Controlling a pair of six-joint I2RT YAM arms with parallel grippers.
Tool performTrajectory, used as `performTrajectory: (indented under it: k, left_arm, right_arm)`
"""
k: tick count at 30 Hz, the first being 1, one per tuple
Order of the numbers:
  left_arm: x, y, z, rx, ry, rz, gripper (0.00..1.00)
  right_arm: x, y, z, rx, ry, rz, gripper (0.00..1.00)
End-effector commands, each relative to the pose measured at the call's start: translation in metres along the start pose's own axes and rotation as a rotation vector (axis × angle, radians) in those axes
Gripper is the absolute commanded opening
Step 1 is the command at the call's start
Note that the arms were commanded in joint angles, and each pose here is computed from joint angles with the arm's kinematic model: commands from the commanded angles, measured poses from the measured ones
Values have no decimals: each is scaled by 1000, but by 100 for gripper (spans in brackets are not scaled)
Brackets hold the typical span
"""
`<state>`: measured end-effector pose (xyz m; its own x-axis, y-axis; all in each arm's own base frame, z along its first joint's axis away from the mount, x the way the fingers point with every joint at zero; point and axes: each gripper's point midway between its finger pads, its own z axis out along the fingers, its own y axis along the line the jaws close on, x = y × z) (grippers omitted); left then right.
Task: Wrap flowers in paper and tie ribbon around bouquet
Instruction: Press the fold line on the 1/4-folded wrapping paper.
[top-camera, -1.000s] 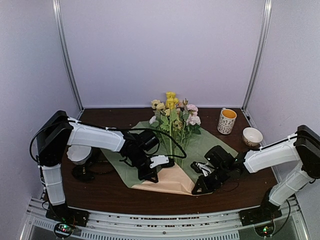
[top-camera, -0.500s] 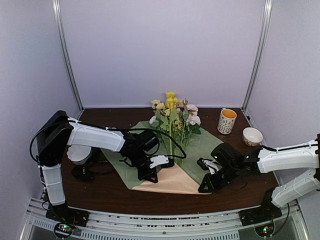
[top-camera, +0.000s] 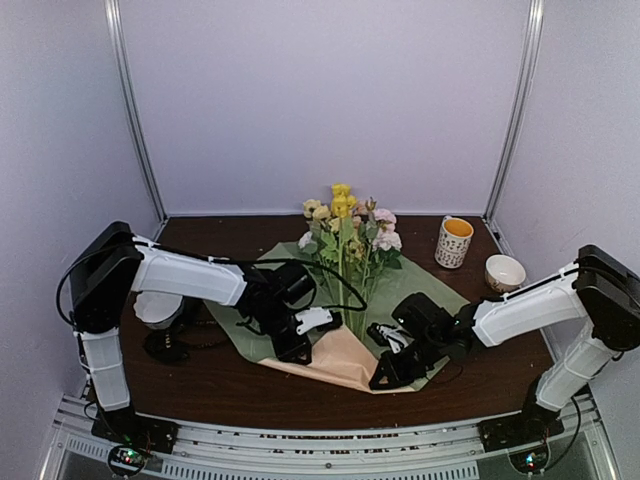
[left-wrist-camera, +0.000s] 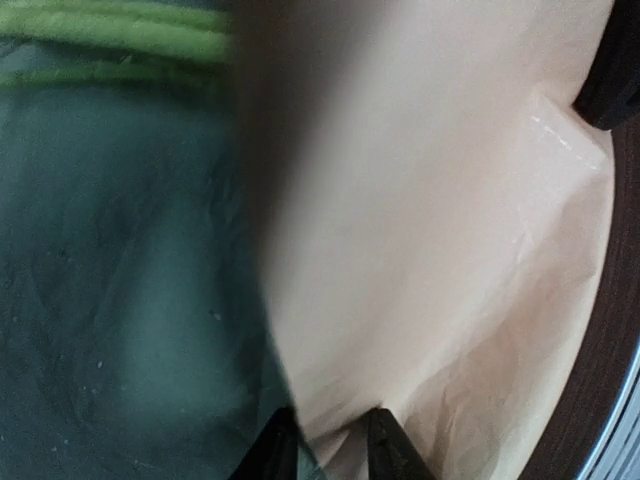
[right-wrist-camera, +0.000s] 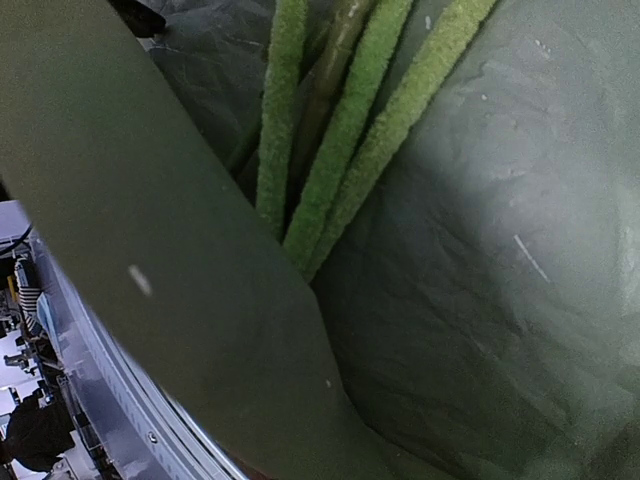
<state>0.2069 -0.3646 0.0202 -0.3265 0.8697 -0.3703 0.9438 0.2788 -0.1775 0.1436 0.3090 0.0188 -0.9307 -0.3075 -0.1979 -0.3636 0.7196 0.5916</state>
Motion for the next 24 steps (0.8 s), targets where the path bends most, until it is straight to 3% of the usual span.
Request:
performTrajectory:
  k: [1,5,8,12,20,24]
  left_arm:
    - [-5,29,-35,-225,-104,-108,37]
    - [-7,34,-75,-386,-180,-124,38]
    - [-16,6,-91,-491,-196,39,35]
    - [-19,-56,-53,-385,-121,286,22]
    - [-18,-47,-17,-392,-20,328,20]
    - [3,-35,-14,-435,62,279,19]
  right_arm:
    - [15,-26,4,105,34,43,7]
    - [7,-24,0,121,0,30,7]
    - [4,-20,-1,122,-6,15,7]
    - [5,-17,-3,125,-24,16,7]
    - [2,-11,2,84,-49,40,8]
    - [1,-10,-2,93,-64,37,8]
